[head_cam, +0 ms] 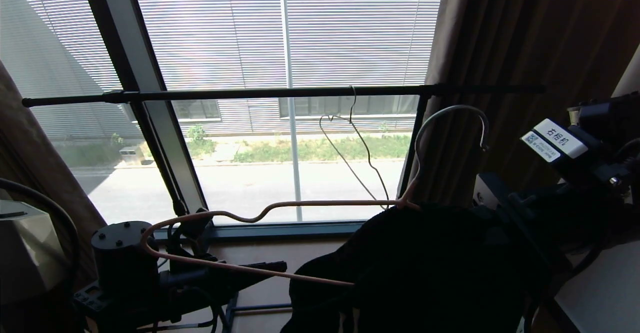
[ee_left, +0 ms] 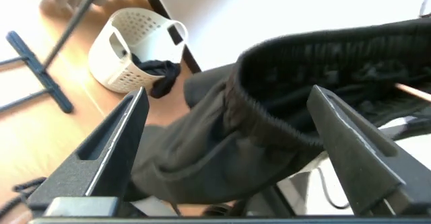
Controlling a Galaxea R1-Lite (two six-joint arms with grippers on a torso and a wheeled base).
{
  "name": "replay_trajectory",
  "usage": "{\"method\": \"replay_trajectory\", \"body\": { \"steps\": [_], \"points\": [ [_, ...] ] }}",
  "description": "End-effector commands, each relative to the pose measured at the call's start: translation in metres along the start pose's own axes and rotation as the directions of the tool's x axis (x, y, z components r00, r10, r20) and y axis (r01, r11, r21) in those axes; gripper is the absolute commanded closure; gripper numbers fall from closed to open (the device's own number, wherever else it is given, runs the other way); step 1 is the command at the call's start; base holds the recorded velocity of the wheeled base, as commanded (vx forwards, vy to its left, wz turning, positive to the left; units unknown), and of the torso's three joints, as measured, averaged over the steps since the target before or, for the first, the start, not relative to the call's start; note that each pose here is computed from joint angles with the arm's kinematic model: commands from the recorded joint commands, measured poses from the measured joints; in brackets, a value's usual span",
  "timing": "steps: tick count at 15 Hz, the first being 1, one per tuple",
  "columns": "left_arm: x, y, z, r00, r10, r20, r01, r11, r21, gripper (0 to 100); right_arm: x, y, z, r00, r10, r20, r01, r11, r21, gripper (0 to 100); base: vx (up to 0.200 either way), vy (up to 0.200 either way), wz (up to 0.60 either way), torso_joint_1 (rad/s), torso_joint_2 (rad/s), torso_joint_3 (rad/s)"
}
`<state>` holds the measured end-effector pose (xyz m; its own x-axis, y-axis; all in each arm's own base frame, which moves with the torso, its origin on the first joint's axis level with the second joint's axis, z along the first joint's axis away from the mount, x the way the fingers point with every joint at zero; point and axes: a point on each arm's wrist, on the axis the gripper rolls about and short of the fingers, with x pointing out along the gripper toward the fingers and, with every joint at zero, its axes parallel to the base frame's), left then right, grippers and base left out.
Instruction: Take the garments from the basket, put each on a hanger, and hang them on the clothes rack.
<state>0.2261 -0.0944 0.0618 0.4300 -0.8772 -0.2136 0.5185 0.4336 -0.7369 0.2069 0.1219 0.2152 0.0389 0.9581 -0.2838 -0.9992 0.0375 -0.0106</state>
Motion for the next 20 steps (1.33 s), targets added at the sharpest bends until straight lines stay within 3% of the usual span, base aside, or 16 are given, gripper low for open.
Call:
{"method": "replay_trajectory", "body": {
  "steps": [1,10,20],
  "points": [
    [0.003,-0.002,-0.001,1.0,-0.013,-0.012,0.013,1.0,0.004,0,0.002,-0.001,-0.002,1.0,0.006,-0.005,-0.006,1.0,-0.002,100,0.0,0.0,0.0,0.0,0.0,0.0],
    [0.015,-0.009,-0.015,0.995,-0.047,-0.083,0.047,0.999,0.003,0,0.01,-0.002,0.004,0.999,0.035,0.026,-0.034,0.998,-0.051,100,0.0,0.0,0.0,0.0,0.0,0.0],
    [0.014,-0.006,-0.014,0.996,-0.036,-0.077,0.036,0.999,-0.003,0,0.008,0.005,0.0,0.995,0.087,0.045,-0.084,0.994,-0.066,100,0.0,0.0,0.0,0.0,0.0,0.0]
  ]
}}
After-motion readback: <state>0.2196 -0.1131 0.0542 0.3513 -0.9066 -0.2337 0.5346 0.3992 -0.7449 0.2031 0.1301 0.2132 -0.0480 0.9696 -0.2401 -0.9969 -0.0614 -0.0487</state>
